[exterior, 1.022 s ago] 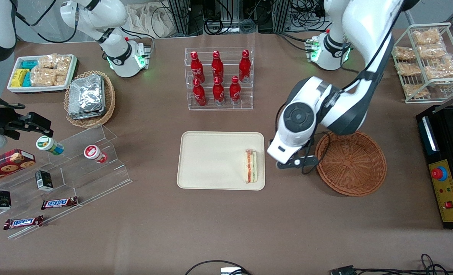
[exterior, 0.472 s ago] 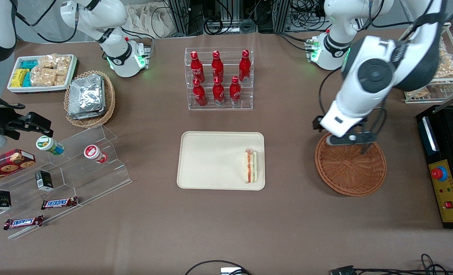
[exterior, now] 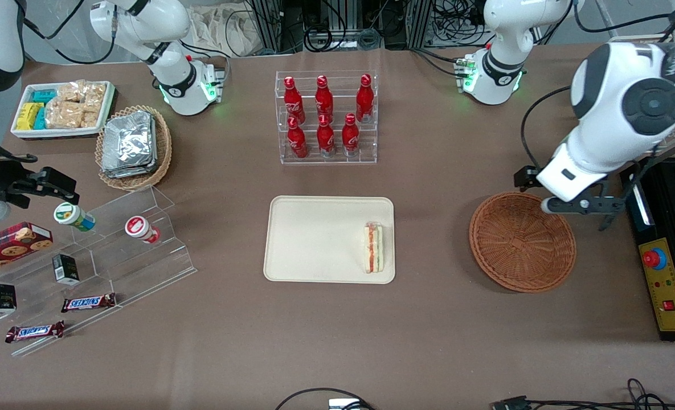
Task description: Place sandwich from basket to tray
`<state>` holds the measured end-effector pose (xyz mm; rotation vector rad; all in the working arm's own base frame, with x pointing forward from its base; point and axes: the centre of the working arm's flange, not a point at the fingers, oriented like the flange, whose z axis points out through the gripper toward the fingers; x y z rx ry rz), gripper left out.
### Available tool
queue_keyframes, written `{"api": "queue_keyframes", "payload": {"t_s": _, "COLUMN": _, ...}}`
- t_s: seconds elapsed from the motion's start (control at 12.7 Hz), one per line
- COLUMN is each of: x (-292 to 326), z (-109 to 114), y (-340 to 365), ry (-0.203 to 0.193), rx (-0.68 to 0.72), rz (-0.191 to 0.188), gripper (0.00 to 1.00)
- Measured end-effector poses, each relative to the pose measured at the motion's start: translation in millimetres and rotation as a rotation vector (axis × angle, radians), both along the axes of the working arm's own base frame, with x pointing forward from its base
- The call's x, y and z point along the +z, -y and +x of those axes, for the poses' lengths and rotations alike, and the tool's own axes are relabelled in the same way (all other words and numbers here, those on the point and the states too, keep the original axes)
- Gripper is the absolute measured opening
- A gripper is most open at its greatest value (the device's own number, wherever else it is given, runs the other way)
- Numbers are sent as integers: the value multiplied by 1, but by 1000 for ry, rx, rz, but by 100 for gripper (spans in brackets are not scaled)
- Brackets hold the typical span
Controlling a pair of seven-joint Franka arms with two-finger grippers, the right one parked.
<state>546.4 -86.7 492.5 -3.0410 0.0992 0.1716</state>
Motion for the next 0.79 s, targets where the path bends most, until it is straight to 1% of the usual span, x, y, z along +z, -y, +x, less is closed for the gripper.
{"api": "queue_keyframes", "payload": {"t_s": 0.47, "x": 31, "z": 11, "y": -2, "ry": 39, "rx": 9, "rz": -22, "gripper": 100}}
{"api": "queue_keyframes", "payload": {"t_s": 0.55, "x": 34, "z": 15, "y": -4, "ry": 33, "rx": 12, "rz": -24, "gripper": 100}}
{"api": "queue_keyframes", "payload": {"t_s": 0.71, "x": 40, "z": 26, "y": -15, "ry": 1, "rx": 32, "rz": -23, "gripper": 100}}
{"api": "queue_keyframes", "payload": {"t_s": 0.79, "x": 43, "z": 33, "y": -21, "ry": -4, "rx": 37, "rz": -23, "gripper": 100}}
